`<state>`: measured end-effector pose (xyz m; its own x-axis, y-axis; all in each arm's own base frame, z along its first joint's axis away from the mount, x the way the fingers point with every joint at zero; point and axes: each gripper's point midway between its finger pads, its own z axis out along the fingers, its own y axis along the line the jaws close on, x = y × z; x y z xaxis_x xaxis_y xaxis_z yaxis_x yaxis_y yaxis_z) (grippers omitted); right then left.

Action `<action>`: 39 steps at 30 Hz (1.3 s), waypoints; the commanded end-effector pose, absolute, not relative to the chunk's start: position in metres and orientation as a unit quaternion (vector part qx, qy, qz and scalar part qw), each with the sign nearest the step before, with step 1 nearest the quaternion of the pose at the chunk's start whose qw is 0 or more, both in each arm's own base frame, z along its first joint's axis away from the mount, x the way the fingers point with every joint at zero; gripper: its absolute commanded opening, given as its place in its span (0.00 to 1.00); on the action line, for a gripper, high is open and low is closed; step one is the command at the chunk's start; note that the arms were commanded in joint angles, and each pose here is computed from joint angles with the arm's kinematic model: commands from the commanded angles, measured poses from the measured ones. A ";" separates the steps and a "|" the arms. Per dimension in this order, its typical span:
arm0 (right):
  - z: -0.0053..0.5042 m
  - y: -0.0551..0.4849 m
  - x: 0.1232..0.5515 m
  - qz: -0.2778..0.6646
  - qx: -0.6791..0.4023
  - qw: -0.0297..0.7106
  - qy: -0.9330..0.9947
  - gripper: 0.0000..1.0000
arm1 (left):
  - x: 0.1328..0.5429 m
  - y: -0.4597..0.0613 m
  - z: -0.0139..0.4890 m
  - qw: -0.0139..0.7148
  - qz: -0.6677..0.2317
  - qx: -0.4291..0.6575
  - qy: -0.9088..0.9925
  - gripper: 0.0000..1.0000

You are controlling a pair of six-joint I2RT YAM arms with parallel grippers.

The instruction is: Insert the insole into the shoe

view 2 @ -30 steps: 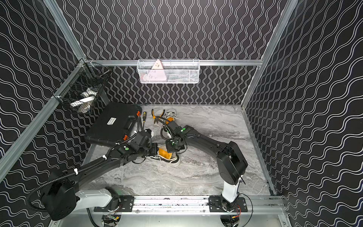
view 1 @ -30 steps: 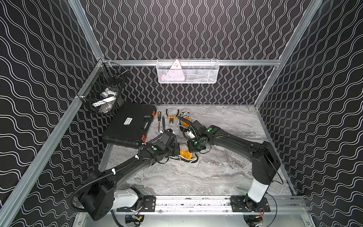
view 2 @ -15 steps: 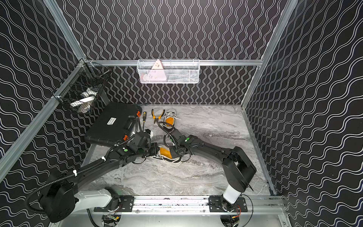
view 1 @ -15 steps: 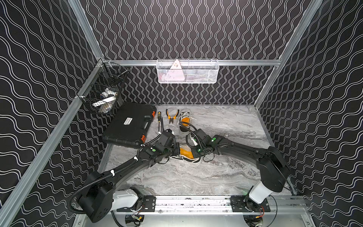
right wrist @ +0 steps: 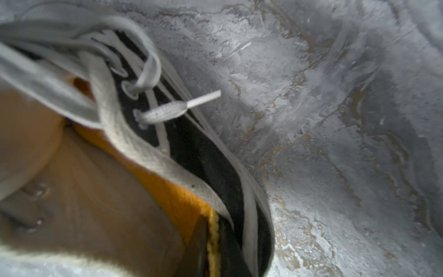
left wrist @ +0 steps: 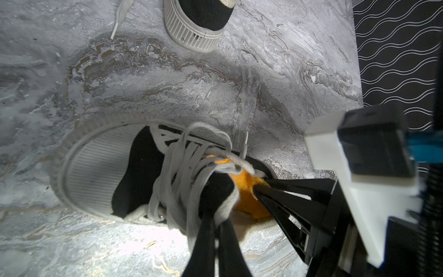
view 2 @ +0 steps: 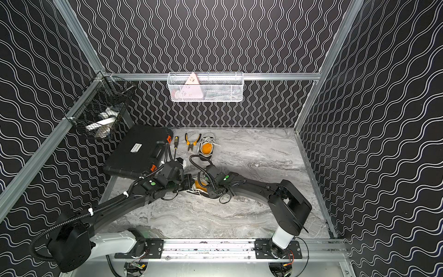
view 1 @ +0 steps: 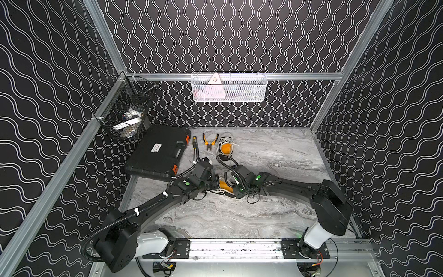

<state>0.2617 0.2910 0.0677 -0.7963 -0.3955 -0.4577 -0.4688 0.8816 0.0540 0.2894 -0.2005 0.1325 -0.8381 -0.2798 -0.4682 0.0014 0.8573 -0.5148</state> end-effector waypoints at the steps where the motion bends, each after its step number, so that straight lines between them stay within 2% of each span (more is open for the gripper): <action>1: 0.078 0.274 0.271 0.034 -0.226 0.250 0.941 0.21 | 0.296 -0.201 0.139 0.291 -0.260 -0.082 0.917 0.00; 6: 0.117 0.276 0.285 0.028 -0.202 0.291 0.935 0.47 | 0.297 -0.200 0.138 0.291 -0.254 -0.082 0.919 0.00; 10: 0.134 0.272 0.286 0.025 -0.186 0.297 0.936 0.58 | 0.297 -0.198 0.136 0.292 -0.248 -0.082 0.920 0.00; 18: 0.106 0.269 0.273 0.019 -0.186 0.245 0.951 0.64 | 0.298 -0.200 0.133 0.288 -0.250 -0.078 0.921 0.00; 24: 0.091 0.270 0.289 -0.007 -0.149 0.242 0.959 0.65 | 0.299 -0.203 0.133 0.286 -0.252 -0.072 0.922 0.00; 34: 0.049 0.241 0.309 -0.063 -0.112 0.169 0.977 0.63 | 0.299 -0.200 0.142 0.297 -0.243 -0.058 0.921 0.00; 39: 0.045 0.254 0.308 -0.040 -0.119 0.144 0.982 0.66 | 0.296 -0.199 0.141 0.297 -0.241 -0.052 0.923 0.00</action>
